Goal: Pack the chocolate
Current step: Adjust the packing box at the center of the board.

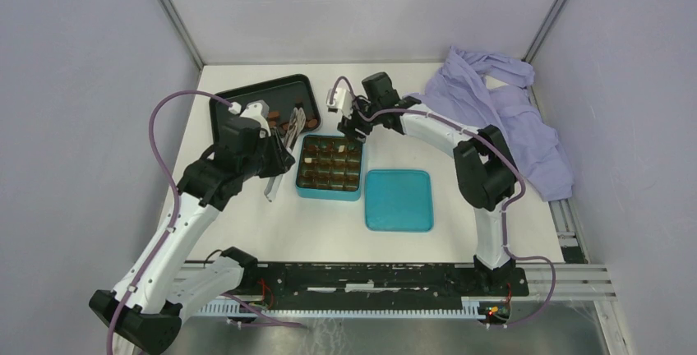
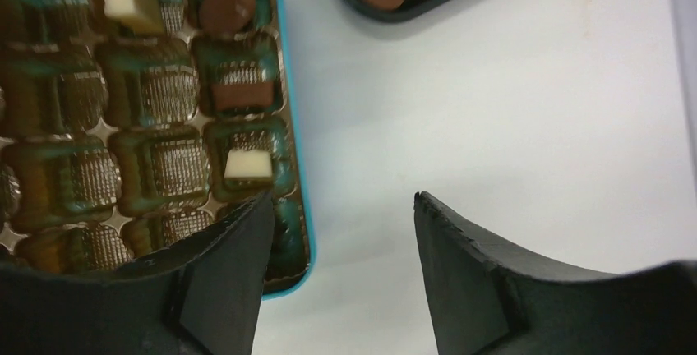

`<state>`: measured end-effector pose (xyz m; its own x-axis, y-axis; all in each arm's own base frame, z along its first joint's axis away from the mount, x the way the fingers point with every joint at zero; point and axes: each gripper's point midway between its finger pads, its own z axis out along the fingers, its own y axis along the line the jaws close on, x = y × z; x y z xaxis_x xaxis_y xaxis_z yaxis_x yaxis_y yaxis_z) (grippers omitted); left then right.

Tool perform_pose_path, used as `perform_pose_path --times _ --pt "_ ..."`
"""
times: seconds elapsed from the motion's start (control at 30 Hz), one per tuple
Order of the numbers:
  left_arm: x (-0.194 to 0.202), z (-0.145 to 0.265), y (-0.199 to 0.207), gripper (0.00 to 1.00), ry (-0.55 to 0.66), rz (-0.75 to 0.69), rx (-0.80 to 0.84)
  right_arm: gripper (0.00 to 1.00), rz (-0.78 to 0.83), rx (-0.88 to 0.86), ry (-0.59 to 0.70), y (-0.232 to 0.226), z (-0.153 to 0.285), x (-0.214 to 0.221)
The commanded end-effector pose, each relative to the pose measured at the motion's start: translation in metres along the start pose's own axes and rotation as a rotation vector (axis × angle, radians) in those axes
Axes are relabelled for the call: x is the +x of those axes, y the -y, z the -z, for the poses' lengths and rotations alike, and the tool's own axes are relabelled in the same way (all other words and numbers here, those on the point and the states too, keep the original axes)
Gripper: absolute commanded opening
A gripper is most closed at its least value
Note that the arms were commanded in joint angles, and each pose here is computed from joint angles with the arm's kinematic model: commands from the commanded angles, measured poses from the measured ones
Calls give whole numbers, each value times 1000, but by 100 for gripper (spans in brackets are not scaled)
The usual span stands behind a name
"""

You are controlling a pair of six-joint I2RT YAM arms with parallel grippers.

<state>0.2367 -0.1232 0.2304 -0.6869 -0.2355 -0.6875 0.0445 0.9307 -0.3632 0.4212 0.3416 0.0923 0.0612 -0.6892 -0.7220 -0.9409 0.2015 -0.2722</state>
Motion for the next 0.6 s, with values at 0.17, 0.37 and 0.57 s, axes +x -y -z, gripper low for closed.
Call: perform_pose_path --times 0.17,0.37,0.57 --pt "-8 -2 2 33 37 7 -3 72 -185 -98 230 31 77 -56" --pt "-10 -6 2 34 51 19 -5 72 -315 -172 332 33 126 -55" --pt "-15 -7 5 34 56 12 1 73 -361 -151 356 30 150 -46"
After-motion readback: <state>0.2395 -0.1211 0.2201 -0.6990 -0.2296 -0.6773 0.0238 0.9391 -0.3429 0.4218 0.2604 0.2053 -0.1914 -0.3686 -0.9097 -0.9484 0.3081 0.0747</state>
